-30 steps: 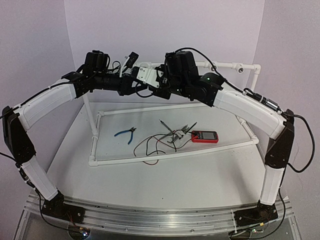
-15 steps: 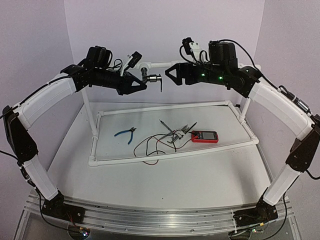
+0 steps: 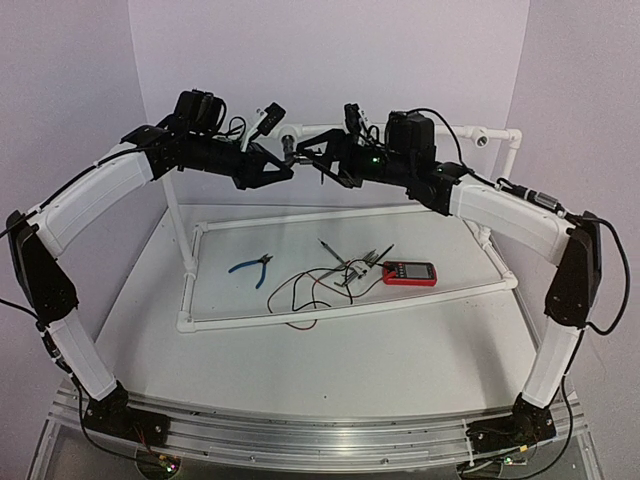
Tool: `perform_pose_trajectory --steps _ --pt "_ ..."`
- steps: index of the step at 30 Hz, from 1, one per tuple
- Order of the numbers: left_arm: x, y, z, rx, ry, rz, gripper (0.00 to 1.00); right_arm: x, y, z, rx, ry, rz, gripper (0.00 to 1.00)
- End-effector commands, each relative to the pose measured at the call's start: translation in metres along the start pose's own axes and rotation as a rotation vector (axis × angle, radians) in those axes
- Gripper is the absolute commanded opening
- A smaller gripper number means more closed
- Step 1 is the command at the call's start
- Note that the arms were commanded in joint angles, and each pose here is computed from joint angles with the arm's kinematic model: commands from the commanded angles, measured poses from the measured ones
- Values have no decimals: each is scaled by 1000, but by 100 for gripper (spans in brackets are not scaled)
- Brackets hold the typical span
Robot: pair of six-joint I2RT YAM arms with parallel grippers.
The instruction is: Install the water faucets
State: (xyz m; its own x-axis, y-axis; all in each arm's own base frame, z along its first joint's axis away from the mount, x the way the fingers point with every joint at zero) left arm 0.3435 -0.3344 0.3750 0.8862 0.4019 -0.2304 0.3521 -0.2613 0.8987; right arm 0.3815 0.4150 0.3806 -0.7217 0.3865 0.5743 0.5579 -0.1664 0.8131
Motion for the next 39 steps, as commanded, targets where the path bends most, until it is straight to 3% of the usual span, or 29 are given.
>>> perform_pose_trajectory --steps 1,7,11,12,14,18,21,30,35,39 --pt "-18 53 -26 -152 -1 173 0 12 24 10 -84 124 74 72" --pt "-17 55 -26 -159 5 186 0 7 16 22 -59 163 137 51" --pt "-18 53 -26 -157 4 191 0 7 18 23 -90 199 177 28" --pt "-18 53 -27 -159 2 193 4 7 17 23 -101 211 197 23" --pt "-20 54 -29 -167 -2 197 25 4 17 25 -133 238 233 17" --pt "-24 54 -36 -188 -2 177 55 -7 15 29 -205 276 315 11" --pt "-25 55 -42 -201 18 124 67 -12 19 29 -280 327 370 8" --pt "-19 56 -64 -292 91 -175 72 -18 29 27 -490 464 531 4" --pt "-2 51 -54 -321 118 -362 75 -10 37 33 -577 514 567 2" --pt "6 52 -41 -313 120 -433 79 -9 38 30 -640 514 590 1"
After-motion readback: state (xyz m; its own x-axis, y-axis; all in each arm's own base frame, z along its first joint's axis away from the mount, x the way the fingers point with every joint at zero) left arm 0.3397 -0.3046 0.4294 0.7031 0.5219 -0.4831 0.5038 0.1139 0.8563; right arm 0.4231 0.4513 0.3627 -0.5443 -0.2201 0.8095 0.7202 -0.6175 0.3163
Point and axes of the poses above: each gripper's point midway between its finger pads, its own z axis out along the fingers, its own x axis along the line the jaws close on, y = z × x, the point moved 1 cm from there along -z, back along the fingers, and after that the axes turned 9 degrees about -z, right-handed, at the moved point
